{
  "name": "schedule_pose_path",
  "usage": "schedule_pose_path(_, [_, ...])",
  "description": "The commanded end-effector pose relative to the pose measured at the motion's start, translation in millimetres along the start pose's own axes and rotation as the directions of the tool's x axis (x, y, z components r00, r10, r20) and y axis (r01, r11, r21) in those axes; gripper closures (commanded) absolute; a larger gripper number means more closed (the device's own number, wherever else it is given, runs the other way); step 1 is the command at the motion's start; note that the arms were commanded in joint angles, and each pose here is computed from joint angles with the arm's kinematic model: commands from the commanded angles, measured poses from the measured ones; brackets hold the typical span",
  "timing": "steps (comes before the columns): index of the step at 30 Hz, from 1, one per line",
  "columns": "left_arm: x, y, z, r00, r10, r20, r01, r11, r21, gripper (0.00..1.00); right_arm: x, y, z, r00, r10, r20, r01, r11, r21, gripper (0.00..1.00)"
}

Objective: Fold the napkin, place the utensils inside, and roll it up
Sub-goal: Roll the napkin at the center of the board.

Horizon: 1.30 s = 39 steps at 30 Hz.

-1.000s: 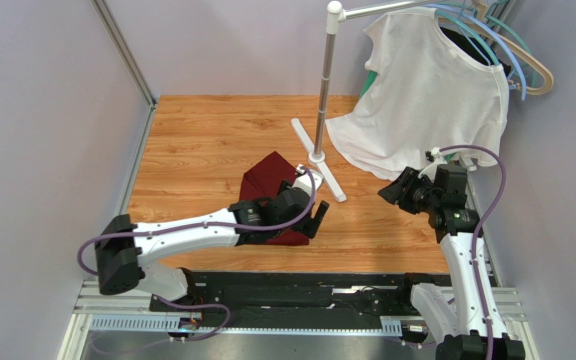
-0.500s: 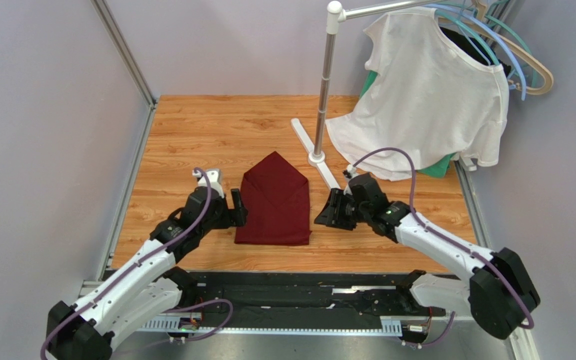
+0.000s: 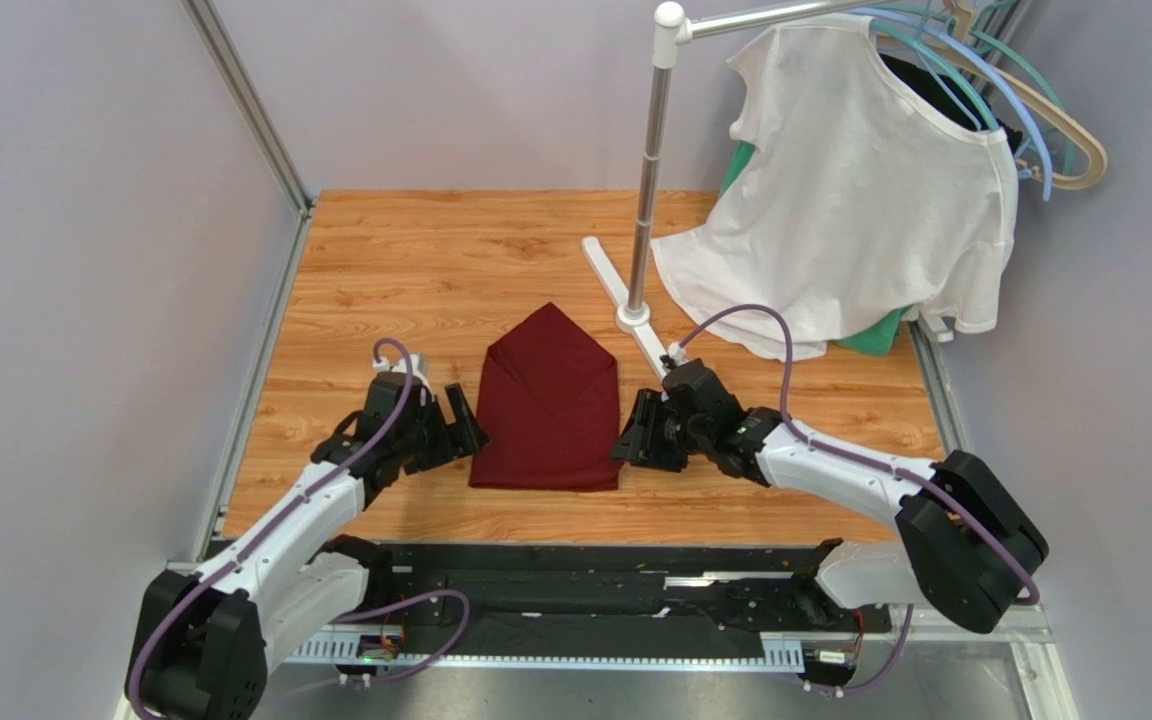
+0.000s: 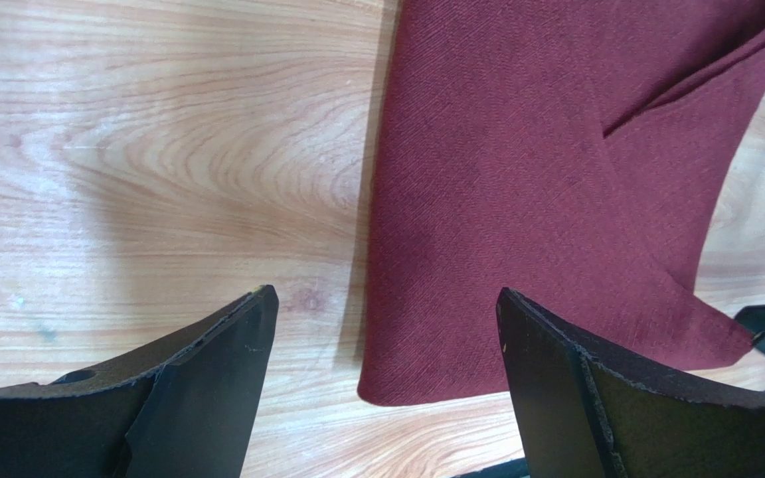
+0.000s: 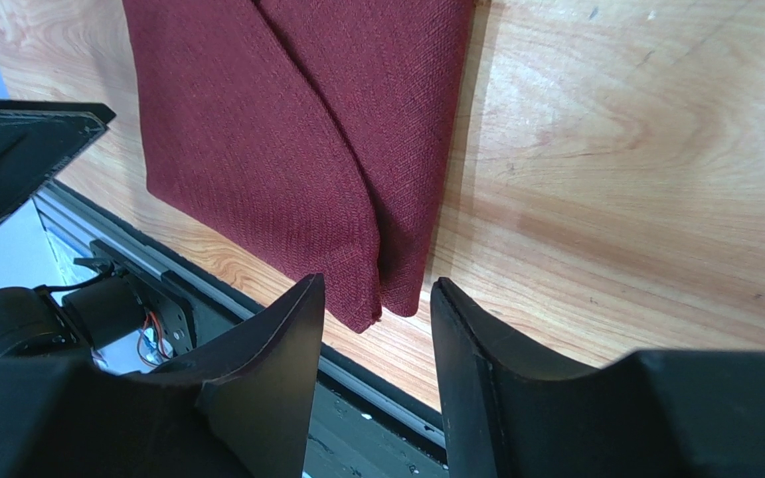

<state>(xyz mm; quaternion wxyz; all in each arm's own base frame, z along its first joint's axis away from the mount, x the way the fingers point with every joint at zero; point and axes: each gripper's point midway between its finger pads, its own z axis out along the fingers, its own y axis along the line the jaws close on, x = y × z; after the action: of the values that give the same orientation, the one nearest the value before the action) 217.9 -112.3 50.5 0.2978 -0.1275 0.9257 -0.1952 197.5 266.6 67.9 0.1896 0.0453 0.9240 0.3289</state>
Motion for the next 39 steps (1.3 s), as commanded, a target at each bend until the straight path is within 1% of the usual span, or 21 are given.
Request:
schedule_pose_path(1, [2, -5, 3, 0.999, -0.033, 0.007, 0.033, 0.999, 0.042, 0.11, 0, 7, 5, 1.0, -0.004, 0.028, 0.004, 1.0, -0.009, 0.54])
schedule_pose_path(7, [11, 2, 4, 0.999, -0.047, -0.005, 0.047, 0.999, 0.027, 0.11, 10, -5, 10, 1.0, 0.002, 0.011, -0.002, 0.999, 0.033, 0.57])
schedule_pose_path(9, [12, 5, 3, 0.999, -0.05, -0.003, 0.05, 0.999, 0.02, 0.11, 12, -9, 11, 1.0, 0.001, 0.007, -0.001, 0.999, 0.049, 0.6])
schedule_pose_path(15, [15, 6, 1, 0.998, -0.054, -0.009, 0.054, 0.998, 0.015, 0.11, 16, -12, 21, 1.0, -0.006, -0.014, 0.007, 0.997, 0.074, 0.64])
schedule_pose_path(18, [14, 5, 0, 0.999, -0.045, -0.008, 0.045, 0.999, 0.02, 0.13, 17, -12, 25, 1.0, -0.014, -0.021, 0.016, 0.996, 0.085, 0.66])
schedule_pose_path(20, [17, 6, 1, 0.999, -0.037, -0.027, 0.038, 0.999, 0.011, 0.16, 19, -13, 28, 0.999, -0.012, -0.03, 0.015, 0.995, 0.1, 0.69])
schedule_pose_path(22, [19, 10, 1, 0.998, -0.032, -0.052, 0.032, 0.999, -0.015, 0.21, 21, -16, 30, 0.999, -0.015, -0.037, 0.019, 0.993, 0.114, 0.7])
schedule_pose_path(27, [18, 12, 3, 0.997, -0.046, -0.062, 0.043, 0.998, -0.044, 0.27, 20, -21, 30, 0.999, -0.018, -0.031, 0.022, 0.989, 0.146, 0.7])
schedule_pose_path(28, [17, 8, 2, 0.997, -0.048, -0.062, 0.046, 0.999, -0.026, 0.3, 20, -21, 30, 0.999, -0.018, -0.029, 0.022, 0.989, 0.149, 0.7])
schedule_pose_path(31, [18, 0, 3, 0.996, -0.061, -0.062, 0.062, 0.998, 0.022, 0.31, 20, -22, 31, 0.999, -0.021, -0.034, 0.026, 0.988, 0.155, 0.7])
schedule_pose_path(34, [19, -2, 3, 0.995, -0.066, -0.068, 0.069, 0.997, 0.036, 0.32, 21, -23, 32, 0.999, -0.022, -0.038, 0.028, 0.987, 0.16, 0.7])
schedule_pose_path(39, [32, -14, 6, 0.988, -0.084, -0.126, 0.098, 0.988, 0.116, 0.35, 19, -21, 32, 0.999, -0.025, -0.037, 0.031, 0.987, 0.161, 0.7])
